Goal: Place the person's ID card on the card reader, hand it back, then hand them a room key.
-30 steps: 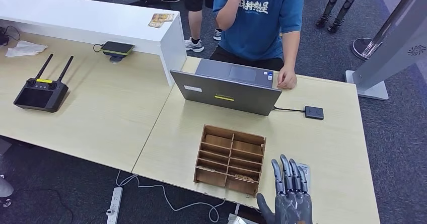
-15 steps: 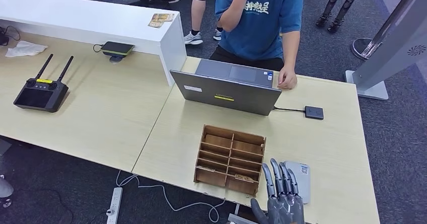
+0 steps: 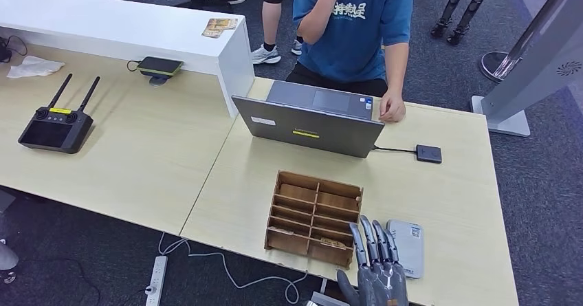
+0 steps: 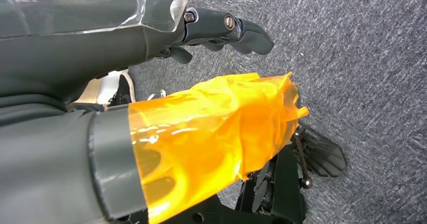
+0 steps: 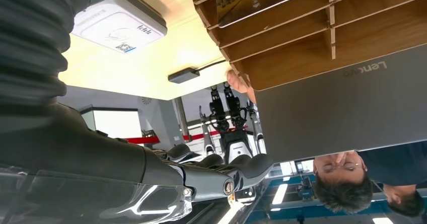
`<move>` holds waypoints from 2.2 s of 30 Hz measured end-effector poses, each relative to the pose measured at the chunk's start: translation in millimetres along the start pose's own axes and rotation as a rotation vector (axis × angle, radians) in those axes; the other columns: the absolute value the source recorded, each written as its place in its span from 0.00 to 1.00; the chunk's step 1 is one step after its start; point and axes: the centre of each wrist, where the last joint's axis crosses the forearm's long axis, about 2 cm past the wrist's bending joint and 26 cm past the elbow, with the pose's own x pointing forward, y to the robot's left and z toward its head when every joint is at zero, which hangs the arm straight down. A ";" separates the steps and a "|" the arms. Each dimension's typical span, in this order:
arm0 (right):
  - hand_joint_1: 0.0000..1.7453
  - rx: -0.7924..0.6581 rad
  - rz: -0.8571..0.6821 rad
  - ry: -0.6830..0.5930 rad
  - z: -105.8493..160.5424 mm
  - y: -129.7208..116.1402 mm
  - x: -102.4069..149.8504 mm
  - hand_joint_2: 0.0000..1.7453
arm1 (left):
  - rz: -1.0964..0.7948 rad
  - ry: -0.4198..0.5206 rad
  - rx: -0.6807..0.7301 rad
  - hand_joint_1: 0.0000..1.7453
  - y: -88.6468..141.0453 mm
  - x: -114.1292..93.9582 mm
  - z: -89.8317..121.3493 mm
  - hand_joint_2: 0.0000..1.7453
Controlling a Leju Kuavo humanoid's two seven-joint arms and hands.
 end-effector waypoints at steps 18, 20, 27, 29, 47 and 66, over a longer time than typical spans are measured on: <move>0.00 0.001 0.015 -0.035 -3.6 2.6 1.7 1.00 | 0.000 0.000 0.002 0.00 0.1 -0.1 0.0 0.00; 0.00 0.005 0.006 -0.039 -3.4 2.8 1.5 1.00 | 0.000 0.000 0.001 0.00 0.1 -0.1 0.0 0.00; 0.00 0.008 -0.001 -0.050 -3.3 3.1 1.2 1.00 | 0.000 0.001 0.000 0.00 0.1 -0.1 0.0 0.00; 0.00 0.009 0.001 -0.052 -3.3 3.5 1.0 1.00 | 0.000 0.001 0.000 0.00 0.1 -0.1 0.0 0.00; 0.00 0.072 0.037 -0.027 2.2 19.1 -2.7 1.00 | -0.004 0.009 -0.003 0.00 0.0 -0.1 0.0 0.00; 0.00 0.103 0.077 -0.023 0.0 28.1 -1.5 1.00 | -0.009 0.011 -0.009 0.00 -0.1 -0.1 0.0 0.00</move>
